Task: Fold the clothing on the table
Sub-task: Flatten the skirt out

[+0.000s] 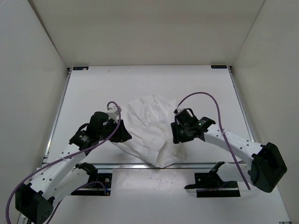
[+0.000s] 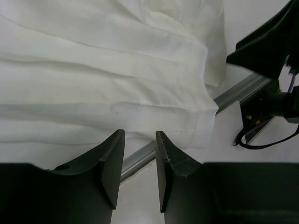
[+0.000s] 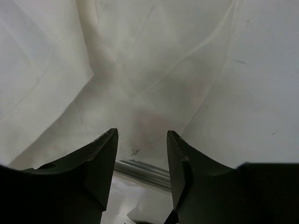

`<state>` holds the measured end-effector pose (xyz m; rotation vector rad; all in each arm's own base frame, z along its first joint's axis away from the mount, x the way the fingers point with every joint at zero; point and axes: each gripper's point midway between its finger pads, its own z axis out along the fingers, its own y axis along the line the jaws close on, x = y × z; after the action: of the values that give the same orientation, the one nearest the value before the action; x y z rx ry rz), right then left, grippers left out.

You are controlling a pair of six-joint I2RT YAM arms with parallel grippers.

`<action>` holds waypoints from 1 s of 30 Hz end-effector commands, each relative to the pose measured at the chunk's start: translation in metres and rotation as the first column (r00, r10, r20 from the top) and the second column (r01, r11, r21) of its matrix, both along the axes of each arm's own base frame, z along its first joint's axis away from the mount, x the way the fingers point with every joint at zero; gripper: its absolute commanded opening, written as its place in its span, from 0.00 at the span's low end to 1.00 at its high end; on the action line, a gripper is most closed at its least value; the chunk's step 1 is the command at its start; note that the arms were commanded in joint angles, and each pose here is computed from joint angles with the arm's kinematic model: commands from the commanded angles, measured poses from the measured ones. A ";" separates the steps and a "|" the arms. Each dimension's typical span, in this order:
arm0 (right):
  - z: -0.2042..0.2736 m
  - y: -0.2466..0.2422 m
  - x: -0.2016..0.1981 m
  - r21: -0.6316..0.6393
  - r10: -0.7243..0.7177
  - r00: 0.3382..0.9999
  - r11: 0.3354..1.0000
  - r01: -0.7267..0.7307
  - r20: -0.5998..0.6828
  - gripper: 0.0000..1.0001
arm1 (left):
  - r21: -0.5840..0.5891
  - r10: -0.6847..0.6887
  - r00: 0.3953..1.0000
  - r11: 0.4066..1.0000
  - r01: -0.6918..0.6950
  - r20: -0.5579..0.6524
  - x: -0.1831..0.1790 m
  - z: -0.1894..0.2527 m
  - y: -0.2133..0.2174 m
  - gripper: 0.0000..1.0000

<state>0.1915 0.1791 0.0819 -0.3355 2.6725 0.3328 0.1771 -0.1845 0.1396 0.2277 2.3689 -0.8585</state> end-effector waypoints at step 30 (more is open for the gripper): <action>-0.015 0.034 0.035 0.094 0.047 0.998 0.994 -0.049 0.028 0.00 | 0.293 0.347 0.931 0.907 -0.302 -0.116 0.100 -0.130 0.035 0.44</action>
<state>0.2065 0.1957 0.0544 -0.2856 2.7150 0.4099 0.2472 -0.1793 0.0206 -0.1109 2.5817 -0.5998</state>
